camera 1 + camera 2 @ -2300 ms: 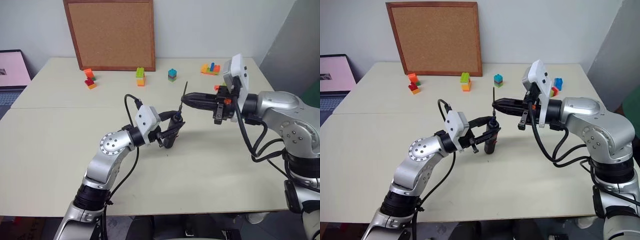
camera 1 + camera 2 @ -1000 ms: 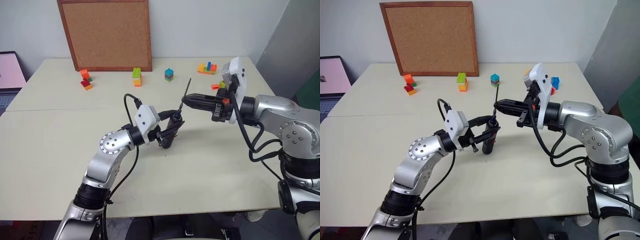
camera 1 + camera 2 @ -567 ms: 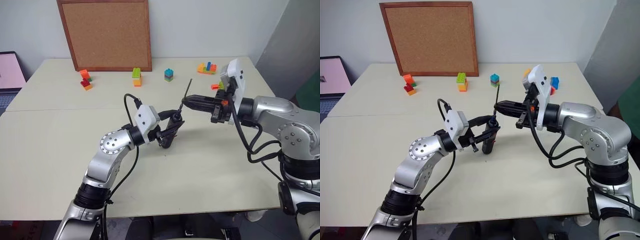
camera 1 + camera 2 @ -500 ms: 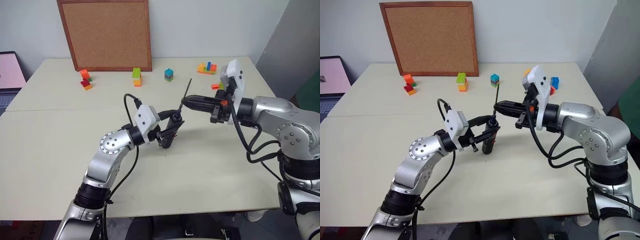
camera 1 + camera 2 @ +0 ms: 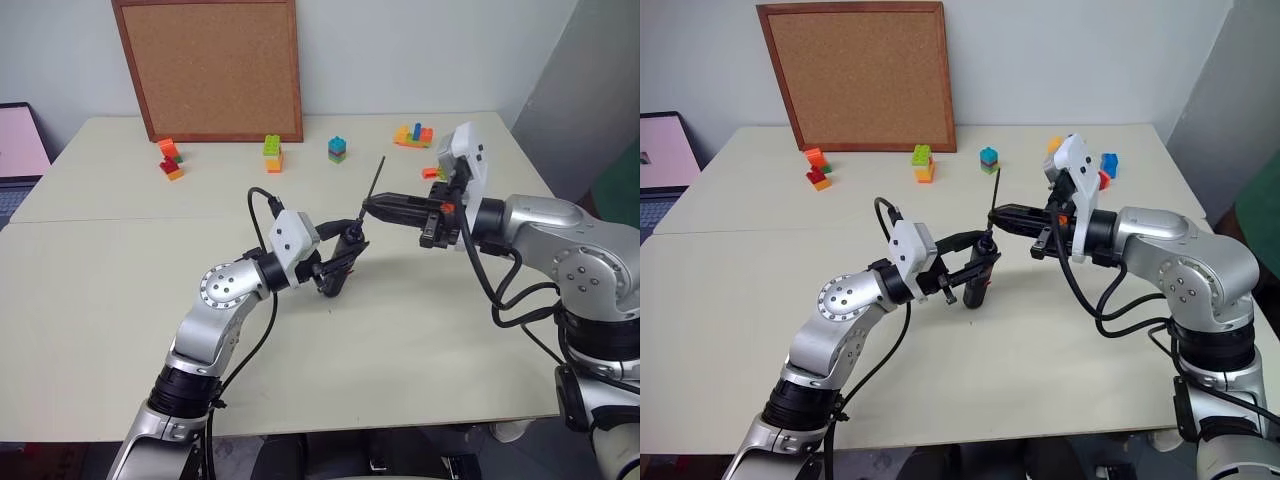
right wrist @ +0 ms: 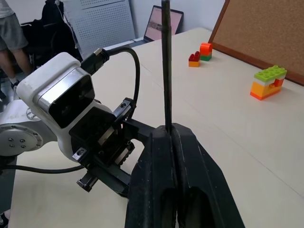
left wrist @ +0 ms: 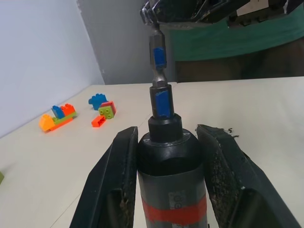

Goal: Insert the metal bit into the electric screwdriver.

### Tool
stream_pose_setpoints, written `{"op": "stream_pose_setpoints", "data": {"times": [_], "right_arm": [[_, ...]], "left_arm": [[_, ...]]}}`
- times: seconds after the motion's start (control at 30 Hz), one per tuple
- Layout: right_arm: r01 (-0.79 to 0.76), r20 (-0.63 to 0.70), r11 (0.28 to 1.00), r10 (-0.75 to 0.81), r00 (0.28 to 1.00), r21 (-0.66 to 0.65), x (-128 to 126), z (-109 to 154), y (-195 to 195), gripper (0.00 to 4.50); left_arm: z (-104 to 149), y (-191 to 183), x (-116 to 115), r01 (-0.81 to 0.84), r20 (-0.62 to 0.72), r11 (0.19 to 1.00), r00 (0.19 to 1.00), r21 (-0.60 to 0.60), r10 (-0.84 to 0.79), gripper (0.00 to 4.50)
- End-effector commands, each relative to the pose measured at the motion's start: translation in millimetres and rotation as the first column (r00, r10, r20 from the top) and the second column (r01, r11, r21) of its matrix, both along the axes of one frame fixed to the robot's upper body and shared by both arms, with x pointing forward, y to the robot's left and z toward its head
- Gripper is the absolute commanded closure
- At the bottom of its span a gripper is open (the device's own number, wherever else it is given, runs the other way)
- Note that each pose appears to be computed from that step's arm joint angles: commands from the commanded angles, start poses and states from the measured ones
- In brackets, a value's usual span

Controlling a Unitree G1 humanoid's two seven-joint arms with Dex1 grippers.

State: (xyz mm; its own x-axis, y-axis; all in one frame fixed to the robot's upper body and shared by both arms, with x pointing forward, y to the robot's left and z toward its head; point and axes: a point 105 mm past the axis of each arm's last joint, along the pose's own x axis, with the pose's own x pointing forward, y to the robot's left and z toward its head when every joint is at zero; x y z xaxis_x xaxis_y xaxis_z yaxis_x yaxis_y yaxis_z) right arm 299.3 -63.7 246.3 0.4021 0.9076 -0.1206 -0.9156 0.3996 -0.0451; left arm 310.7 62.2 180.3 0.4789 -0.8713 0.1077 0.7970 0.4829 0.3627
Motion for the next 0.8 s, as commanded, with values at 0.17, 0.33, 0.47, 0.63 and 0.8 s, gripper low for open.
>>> {"op": "stream_pose_setpoints", "data": {"times": [0.17,0.33,0.47,0.63,0.8], "right_arm": [[-0.057,-0.171,0.997,0.048,0.984,-0.048,-6,-33,13,4.50],[-0.083,-0.169,0.996,0.075,0.983,-0.042,-12,-33,15,4.50],[-0.099,-0.126,0.994,0.092,0.988,-0.046,-16,-30,21,4.50],[-0.096,-0.128,0.995,0.090,0.988,-0.037,-17,-32,23,4.50],[-0.094,-0.139,0.995,0.092,0.986,-0.008,-19,-35,28,4.50]], "left_arm": [[6,8,7,-0.060,0.051,0.998,0.997,0.020,0.059,2.92],[8,14,14,-0.102,0.044,0.995,0.994,0.002,0.101,2.92],[10,17,15,-0.116,0.049,0.993,0.992,-0.004,0.116,2.92],[13,23,16,-0.143,0.057,0.990,0.988,-0.020,0.144,2.92],[12,27,15,-0.156,0.051,0.988,0.986,-0.021,0.157,2.92]]}}
